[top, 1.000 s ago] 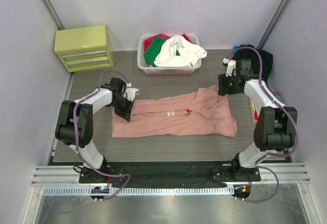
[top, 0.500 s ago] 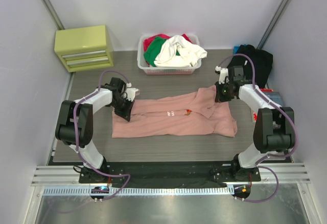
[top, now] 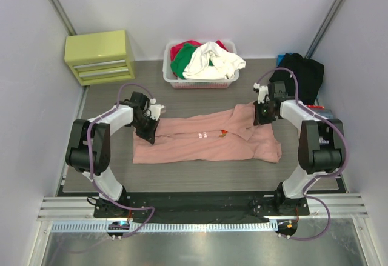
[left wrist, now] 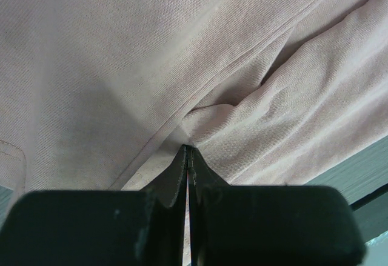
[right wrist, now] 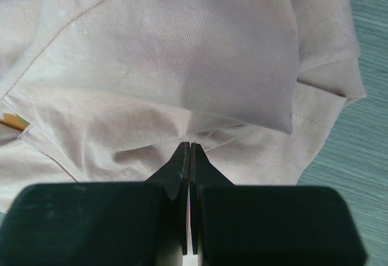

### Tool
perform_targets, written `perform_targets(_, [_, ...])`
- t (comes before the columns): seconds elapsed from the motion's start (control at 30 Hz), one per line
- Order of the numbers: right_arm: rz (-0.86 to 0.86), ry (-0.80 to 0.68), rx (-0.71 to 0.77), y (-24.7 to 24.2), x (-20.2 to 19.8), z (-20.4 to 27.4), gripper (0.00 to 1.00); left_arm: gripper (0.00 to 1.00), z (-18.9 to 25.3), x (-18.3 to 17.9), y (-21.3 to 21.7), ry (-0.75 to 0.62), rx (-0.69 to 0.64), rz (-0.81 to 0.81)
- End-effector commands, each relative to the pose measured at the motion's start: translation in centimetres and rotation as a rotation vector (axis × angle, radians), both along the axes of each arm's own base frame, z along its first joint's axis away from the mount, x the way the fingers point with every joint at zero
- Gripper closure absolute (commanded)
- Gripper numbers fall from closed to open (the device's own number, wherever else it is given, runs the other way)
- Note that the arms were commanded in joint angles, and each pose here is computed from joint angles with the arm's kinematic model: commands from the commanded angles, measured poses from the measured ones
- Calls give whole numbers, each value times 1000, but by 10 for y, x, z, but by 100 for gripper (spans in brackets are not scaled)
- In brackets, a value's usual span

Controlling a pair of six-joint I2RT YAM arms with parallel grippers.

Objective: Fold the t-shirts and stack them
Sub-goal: Fold the other side of the tshirt into a rectangle

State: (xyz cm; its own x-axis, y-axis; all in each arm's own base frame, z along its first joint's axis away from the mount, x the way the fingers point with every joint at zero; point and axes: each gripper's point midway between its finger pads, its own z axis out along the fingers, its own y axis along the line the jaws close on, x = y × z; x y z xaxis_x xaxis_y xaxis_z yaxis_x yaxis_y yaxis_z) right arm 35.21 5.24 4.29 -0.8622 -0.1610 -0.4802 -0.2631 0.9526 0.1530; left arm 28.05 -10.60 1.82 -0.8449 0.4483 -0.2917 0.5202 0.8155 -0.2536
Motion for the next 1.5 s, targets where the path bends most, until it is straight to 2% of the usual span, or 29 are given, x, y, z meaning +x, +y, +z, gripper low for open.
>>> perform_targets(0.0, [4, 9, 1, 1, 6, -14, 99, 100, 4, 6, -1, -21, 2, -22])
perform_targets(0.33, [-39, 19, -58, -16, 8, -18, 99, 100, 4, 5, 0, -24, 7, -22])
perform_targets(0.6, [-208, -40, -129, -67, 15, 1, 99, 100, 4, 5, -1, -23, 4, -23])
perform_targets(0.73, [-245, -76, -144, -76, 19, 12, 99, 100, 4, 4, 0, -21, 7, -22])
perform_targets(0.97, [-227, -101, -122, -72, 20, 21, 99, 100, 6, 4, 0, -26, 6, -22])
perform_targets(1.23, [-147, -320, -128, -60, 29, 84, 99, 100, 1, -3, 4, -33, 17, -21])
perform_targets(1.3, [-114, -324, -104, -47, 35, 94, 99, 100, 0, -2, 3, -26, 17, -18])
perform_targets(1.37, [-91, -218, -44, -34, 32, 78, 99, 100, 1, -1, 2, -20, 13, -20])
perform_targets(1.4, [-82, -210, -23, -30, 39, 81, 82, 100, 1, -1, 2, -18, 13, -18])
perform_targets(1.47, [-77, -153, 7, -24, 39, 68, 69, 100, 1, -2, 3, -21, 18, -19])
